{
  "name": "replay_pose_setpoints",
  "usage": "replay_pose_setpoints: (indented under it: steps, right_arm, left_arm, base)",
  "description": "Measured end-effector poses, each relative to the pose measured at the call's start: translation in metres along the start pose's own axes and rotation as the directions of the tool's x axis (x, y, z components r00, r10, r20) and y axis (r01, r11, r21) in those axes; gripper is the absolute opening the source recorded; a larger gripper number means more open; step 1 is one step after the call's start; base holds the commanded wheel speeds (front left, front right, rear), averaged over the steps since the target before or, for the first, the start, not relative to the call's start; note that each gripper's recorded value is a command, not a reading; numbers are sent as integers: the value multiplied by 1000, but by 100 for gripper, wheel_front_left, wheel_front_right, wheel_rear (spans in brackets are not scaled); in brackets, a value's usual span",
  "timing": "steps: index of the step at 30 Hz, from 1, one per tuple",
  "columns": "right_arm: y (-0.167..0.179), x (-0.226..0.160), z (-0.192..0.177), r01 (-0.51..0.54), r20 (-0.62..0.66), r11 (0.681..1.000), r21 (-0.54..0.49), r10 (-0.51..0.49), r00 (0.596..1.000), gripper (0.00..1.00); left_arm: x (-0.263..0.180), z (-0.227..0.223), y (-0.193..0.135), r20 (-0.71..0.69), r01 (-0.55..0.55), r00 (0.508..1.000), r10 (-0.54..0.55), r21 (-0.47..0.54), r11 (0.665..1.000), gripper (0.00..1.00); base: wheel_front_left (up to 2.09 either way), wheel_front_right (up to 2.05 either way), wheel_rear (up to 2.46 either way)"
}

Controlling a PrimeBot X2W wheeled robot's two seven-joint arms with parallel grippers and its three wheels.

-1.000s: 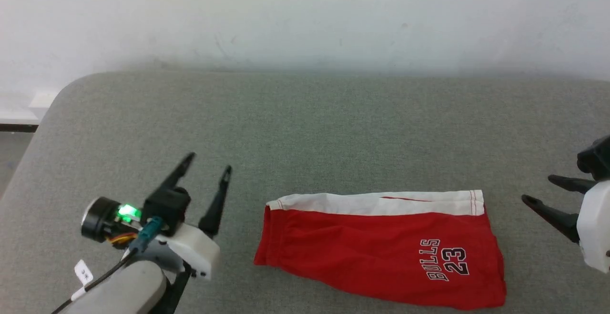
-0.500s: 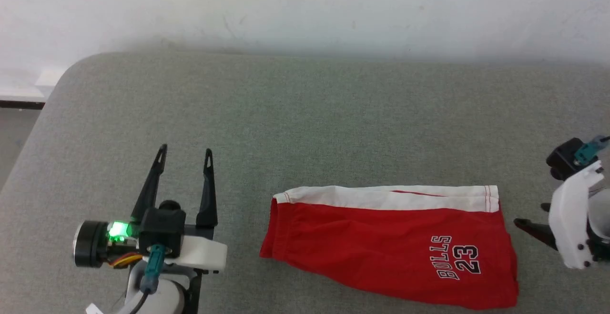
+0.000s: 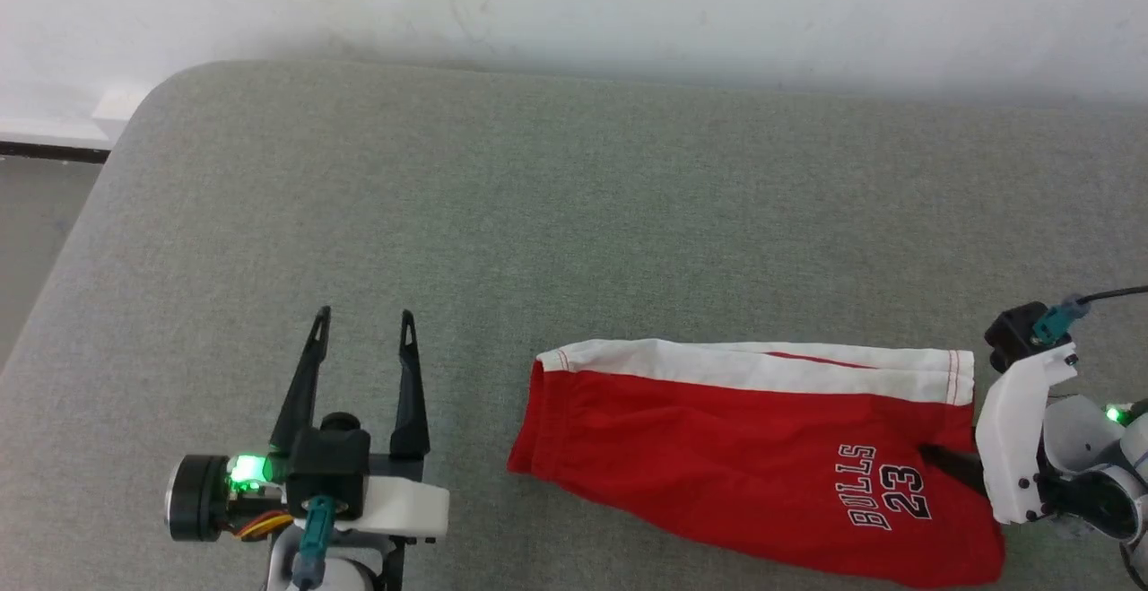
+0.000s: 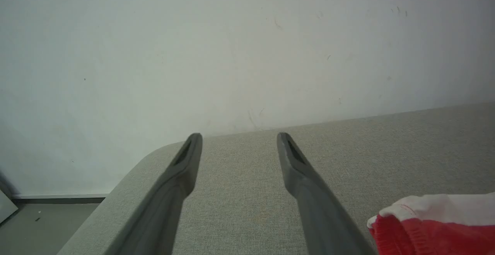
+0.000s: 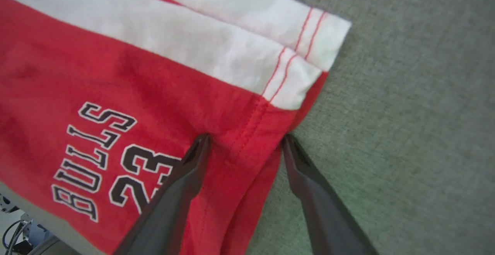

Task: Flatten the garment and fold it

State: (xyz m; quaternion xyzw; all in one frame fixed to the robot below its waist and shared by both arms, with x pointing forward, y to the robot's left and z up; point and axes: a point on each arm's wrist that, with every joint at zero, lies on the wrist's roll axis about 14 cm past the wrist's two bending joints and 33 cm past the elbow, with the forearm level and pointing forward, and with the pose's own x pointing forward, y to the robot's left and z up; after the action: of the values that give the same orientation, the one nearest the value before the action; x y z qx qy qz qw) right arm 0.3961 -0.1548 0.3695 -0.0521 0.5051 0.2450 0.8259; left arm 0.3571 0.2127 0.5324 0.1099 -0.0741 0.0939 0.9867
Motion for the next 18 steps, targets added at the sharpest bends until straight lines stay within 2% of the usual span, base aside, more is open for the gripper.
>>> replay_pose_setpoints:
  steps: [1, 2, 3, 12, 18]
  right_arm:
    - [1, 1, -1, -3, -2, 1000, 4, 3, 1000, 100]
    - [1, 1, 0, -4, 4, 1000, 5, 4, 1000, 32]
    - [1, 1, 1, -4, 16, 1000, 7, 4, 1000, 0]
    - [3, -15, 12, -12, 132, 999, 30, 8, 991, 0]
    - [-11, -45, 28, 23, 225, 1000, 5, -24, 974, 0]
  left_arm:
    - [0, -1, 0, -2, -2, 1000, 2, 0, 1000, 100]
    - [0, 0, 1, 0, -4, 1000, 4, 2, 1000, 100]
    - [0, -1, 2, 0, -10, 1000, 10, 5, 1000, 100]
    - [-5, 1, 4, 10, -13, 1000, 13, 8, 1000, 100]
    - [-7, 7, -2, 28, 13, 1000, -13, 0, 1000, 100]
  base:
    - [0, 0, 0]
    - [0, 0, 0]
    - [0, 0, 0]
    - [0, 0, 0]
    - [0, 0, 0]
